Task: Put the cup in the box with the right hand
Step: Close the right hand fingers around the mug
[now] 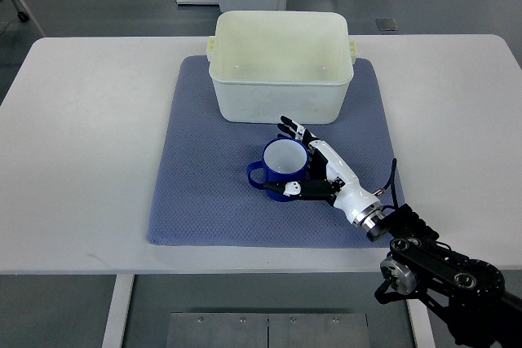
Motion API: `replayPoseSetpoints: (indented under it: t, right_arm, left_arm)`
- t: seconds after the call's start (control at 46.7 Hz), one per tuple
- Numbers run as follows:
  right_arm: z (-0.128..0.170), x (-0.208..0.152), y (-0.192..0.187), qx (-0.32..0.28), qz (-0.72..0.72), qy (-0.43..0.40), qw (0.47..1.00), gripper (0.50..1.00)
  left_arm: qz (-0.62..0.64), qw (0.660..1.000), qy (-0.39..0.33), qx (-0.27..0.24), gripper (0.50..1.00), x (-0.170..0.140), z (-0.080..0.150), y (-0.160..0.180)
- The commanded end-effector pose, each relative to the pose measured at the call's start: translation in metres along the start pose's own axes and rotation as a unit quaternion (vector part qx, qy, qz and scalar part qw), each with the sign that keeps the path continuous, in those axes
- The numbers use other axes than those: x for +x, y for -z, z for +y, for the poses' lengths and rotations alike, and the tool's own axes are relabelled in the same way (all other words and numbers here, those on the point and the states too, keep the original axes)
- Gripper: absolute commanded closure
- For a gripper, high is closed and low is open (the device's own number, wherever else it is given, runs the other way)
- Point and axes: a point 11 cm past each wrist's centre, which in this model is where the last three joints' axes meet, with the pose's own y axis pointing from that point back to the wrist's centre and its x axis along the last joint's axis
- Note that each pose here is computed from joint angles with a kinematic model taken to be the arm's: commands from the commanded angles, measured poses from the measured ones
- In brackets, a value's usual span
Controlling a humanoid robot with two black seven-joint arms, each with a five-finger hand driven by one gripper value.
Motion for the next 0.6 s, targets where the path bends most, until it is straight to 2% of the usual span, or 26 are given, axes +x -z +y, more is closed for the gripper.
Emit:
replayPoseSetpoints:
  t: [0.0,0.129,0.3,0.343,0.407,0.45,0.471,0.493,0.579]
  right_arm:
    - [0.001,-0.001,0.0,0.005,0.002,0.001,1.0,0.582]
    - [0.003,-0.001,-0.005,0.004,0.008,0.004,1.0,0.645]
    - [0.002,-0.006,-0.008,0.008,0.013,0.005,1.0,0.684]
    - [0.002,-0.006,-0.008,0.009,0.013,0.005,1.0,0.709]
    - [0.003,-0.008,-0.01,0.007,0.015,0.008,1.0,0.803]
    - [0.002,-0.007,-0.01,0.006,0.017,0.009,1.0,0.897]
    - [0.002,-0.008,-0.01,0.006,0.017,0.01,1.0,0.97]
    - [0.001,-0.008,-0.009,0.006,0.017,0.011,1.0,1.0]
    - [0.0,-0.008,-0.01,0.004,0.017,0.01,1.0,1.0]
  left_arm:
    - [0.0,1.0,0.0,0.0,0.5,0.0,0.0,0.0]
    - [0.0,1.0,0.0,0.0,0.5,0.0,0.0,0.0]
    - [0.001,1.0,0.0,0.0,0.5,0.0,0.0,0.001]
    - [0.0,1.0,0.0,0.0,0.5,0.0,0.0,0.0]
    - [0.0,1.0,0.0,0.0,0.5,0.0,0.0,0.0]
    - [0.001,1.0,0.0,0.0,0.5,0.0,0.0,0.001]
    - [0.001,1.0,0.0,0.0,0.5,0.0,0.0,0.0]
    - [0.0,1.0,0.0,0.0,0.5,0.0,0.0,0.0]
    - [0.0,1.0,0.0,0.0,0.5,0.0,0.0,0.001]
